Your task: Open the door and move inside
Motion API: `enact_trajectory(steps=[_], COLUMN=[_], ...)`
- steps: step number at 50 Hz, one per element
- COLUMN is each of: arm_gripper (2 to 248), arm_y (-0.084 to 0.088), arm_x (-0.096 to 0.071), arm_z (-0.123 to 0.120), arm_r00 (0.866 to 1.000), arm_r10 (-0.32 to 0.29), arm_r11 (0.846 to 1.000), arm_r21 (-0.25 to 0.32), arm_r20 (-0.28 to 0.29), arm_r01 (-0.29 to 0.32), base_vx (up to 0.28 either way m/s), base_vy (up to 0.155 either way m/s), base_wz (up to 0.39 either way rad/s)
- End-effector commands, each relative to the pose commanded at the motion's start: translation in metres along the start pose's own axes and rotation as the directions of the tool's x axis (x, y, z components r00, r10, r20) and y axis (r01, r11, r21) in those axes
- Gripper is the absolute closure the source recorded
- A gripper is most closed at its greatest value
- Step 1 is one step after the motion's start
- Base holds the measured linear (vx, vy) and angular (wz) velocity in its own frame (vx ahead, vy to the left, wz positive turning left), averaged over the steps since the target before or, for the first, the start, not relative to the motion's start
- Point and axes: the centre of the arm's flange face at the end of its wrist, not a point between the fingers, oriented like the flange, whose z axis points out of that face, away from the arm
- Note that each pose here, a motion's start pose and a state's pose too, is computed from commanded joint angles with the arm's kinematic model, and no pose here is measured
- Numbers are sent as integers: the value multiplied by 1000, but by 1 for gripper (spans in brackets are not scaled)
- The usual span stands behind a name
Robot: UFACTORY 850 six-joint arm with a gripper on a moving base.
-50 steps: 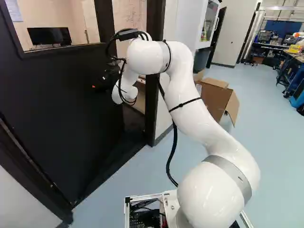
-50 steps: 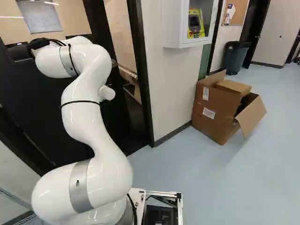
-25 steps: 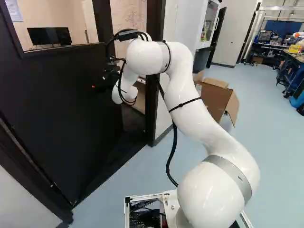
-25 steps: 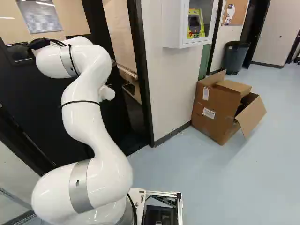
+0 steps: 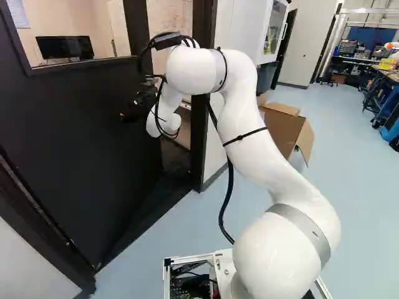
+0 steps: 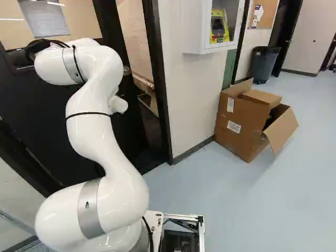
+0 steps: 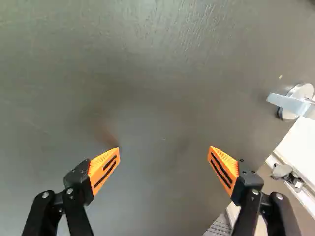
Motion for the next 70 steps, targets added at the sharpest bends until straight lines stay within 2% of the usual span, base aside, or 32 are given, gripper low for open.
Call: enact_trajectory(steps=[15,32,70], arm_gripper=[3,3,3], arm_y=[-12,-22,-29], arm_x=[8,16,27], arm_z=[-19,-53,-137], arm_r00=[999,997,987], arm_r10=[27,59,114], arm_r11=[1000,998,989], arm_r21=[-13,-37,-104], arm_r20=[20,50,112], arm_r01=[-27,-57,-103], base_vx=[0,0,0], base_vy=[0,0,0], base_wz=[0,0,0])
